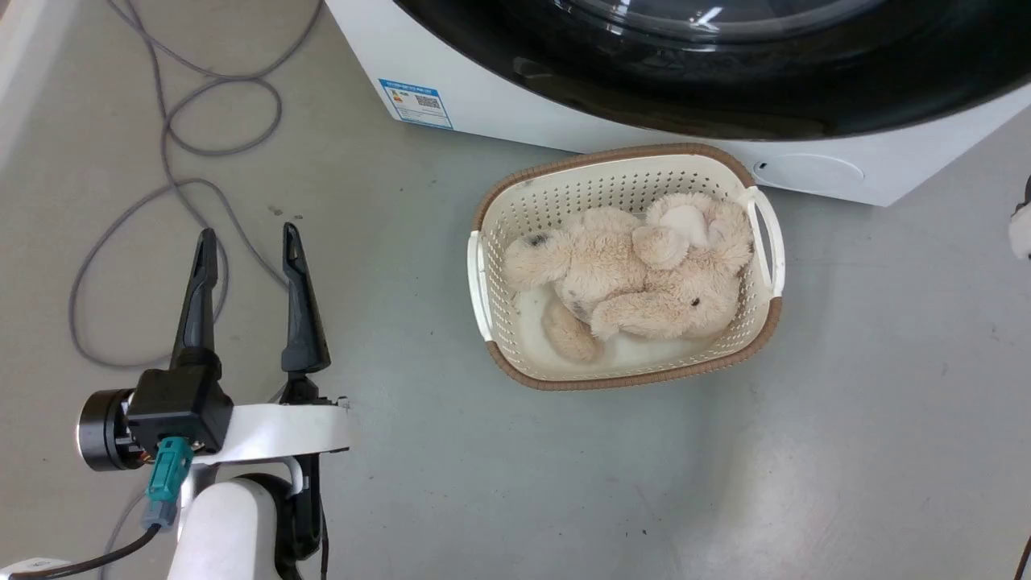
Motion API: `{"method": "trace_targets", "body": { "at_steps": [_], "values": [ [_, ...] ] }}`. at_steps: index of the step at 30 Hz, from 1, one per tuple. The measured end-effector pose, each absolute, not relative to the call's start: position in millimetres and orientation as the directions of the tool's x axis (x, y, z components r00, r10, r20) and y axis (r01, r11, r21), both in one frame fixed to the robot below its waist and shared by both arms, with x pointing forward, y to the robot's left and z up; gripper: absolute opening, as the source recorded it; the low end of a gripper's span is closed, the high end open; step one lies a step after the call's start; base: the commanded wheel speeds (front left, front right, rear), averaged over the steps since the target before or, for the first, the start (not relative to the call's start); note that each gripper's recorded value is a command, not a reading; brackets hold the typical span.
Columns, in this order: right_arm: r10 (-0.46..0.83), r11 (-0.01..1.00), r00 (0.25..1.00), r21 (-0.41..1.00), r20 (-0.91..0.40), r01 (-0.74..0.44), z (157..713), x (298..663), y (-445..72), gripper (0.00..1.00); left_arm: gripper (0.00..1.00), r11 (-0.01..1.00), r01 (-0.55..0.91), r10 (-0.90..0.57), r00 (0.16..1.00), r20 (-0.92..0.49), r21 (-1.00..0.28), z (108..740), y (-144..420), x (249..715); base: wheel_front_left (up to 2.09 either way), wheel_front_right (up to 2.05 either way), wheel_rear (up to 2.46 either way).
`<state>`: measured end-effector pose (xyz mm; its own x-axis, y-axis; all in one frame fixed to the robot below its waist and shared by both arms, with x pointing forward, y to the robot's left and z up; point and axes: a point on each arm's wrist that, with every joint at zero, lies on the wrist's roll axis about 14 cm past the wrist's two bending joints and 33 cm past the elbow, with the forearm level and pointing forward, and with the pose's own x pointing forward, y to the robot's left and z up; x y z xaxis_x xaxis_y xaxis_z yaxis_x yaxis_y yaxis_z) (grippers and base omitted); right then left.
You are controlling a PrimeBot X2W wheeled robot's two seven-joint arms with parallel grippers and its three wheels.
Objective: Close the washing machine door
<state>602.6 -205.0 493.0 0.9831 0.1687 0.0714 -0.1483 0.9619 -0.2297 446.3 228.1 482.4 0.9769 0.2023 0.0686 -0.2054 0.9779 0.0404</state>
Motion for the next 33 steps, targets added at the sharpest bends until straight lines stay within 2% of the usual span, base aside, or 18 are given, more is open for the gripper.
{"method": "trace_targets", "body": {
  "at_steps": [5,18,24,33],
  "values": [
    [0.144,0.958,0.987,-0.260,0.067,-0.122,495.5,610.7,-212.9,0.00,1.00,0.979,-0.198,0.196,0.979,0.065,0.037,480.1,225.4,448.9,0.00,0.00,0.00],
    [0.086,0.973,0.993,-0.222,0.083,-0.066,504.0,613.4,-216.8,0.00,1.00,0.980,-0.196,0.194,0.978,0.077,0.024,485.1,223.8,449.3,0.00,0.00,0.00],
    [0.054,0.982,0.976,-0.190,0.209,-0.014,552.5,592.0,-224.7,0.00,1.00,0.979,-0.202,0.199,0.975,0.097,0.017,496.4,224.9,440.4,0.00,0.00,0.00],
    [0.019,0.987,0.896,-0.152,0.444,0.054,643.0,526.4,-234.7,0.00,1.00,0.988,-0.151,0.148,0.981,0.121,0.012,510.5,209.2,426.1,0.00,0.00,0.00]
  ]
}}
